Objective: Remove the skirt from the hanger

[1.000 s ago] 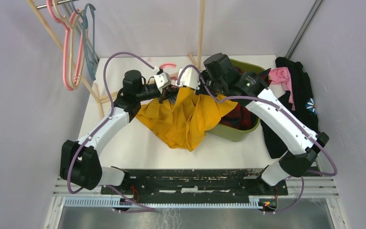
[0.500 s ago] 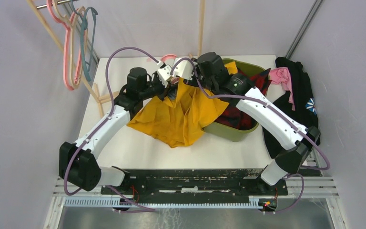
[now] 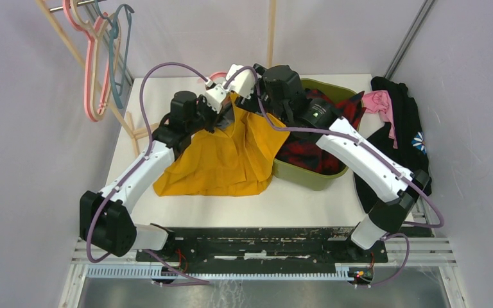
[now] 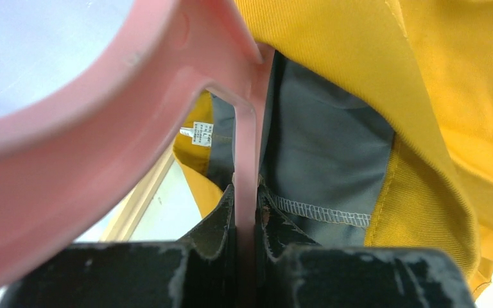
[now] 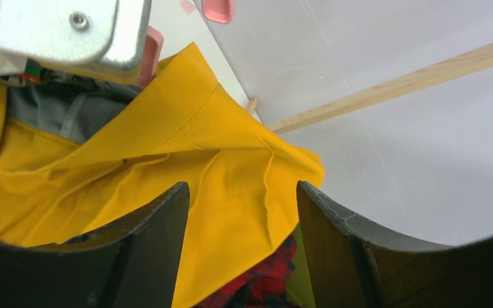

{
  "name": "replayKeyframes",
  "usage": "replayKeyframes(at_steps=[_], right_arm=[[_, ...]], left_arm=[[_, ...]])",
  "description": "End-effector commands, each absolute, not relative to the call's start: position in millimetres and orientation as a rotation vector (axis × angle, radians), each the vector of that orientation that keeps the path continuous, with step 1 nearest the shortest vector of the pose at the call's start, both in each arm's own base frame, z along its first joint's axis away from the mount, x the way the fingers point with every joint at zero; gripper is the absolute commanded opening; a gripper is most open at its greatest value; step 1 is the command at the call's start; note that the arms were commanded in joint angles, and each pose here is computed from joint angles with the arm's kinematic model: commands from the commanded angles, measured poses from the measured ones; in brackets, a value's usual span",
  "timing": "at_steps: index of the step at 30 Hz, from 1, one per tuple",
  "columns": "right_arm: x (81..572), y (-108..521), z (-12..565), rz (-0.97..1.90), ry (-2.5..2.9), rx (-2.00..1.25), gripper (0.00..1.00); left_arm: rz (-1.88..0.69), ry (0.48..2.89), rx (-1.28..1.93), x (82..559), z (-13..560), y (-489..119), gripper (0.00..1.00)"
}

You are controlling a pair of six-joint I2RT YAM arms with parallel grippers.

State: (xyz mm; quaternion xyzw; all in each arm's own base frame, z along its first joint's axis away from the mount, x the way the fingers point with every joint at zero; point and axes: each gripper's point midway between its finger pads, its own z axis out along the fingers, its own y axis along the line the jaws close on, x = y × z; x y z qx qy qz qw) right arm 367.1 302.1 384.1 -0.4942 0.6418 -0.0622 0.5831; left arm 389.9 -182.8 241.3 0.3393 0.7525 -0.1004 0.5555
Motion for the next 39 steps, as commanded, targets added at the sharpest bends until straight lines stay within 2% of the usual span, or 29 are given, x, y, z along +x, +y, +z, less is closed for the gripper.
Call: replayKeyframes(at_steps=[1, 8, 16, 25, 27, 28, 29, 30, 31, 39], right_arm=[[375.7, 326.6, 406.6, 0.005, 1.485, -0.992, 0.66], [360.6, 370.0, 394.9, 0.34, 1.562, -0.919, 0.63], [354.0, 390.5, 373.1, 0.476, 1.642, -0.876, 0.61], [382.5, 386.7, 338.3, 0.335, 1.719, -0.799, 0.56], [395.5, 379.3, 335.4, 0.254, 1.734, -0.742, 0.51], [402.0, 373.1, 336.9, 0.203, 1.735, -0.711, 0.45], [408.0, 366.6, 338.7, 0.149, 1.731, -0.687, 0.34], [414.8, 356.1, 342.2, 0.078, 1.728, -0.642, 0.15], [419.7, 347.7, 346.3, 0.027, 1.722, -0.606, 0.03], [443.6, 307.1, 383.1, -0.165, 1.649, -0.454, 0.01]], left_arm=[[-0.249, 1.596, 0.668, 393.6, 324.4, -182.0, 0.03], [-0.252, 1.586, 0.669, 390.7, 328.0, -182.0, 0.03], [-0.253, 1.572, 0.665, 388.9, 333.3, -181.8, 0.03], [-0.27, 1.541, 0.651, 376.1, 348.5, -179.3, 0.03], [-0.27, 1.535, 0.651, 371.5, 352.8, -177.7, 0.03], [-0.268, 1.534, 0.65, 369.3, 354.4, -176.5, 0.03], [-0.263, 1.534, 0.652, 367.2, 355.3, -175.2, 0.03], [-0.254, 1.536, 0.651, 365.4, 356.2, -173.0, 0.03], [-0.249, 1.539, 0.649, 363.6, 356.0, -171.0, 0.03], [-0.233, 1.593, 0.665, 348.1, 335.4, -162.3, 0.03]])
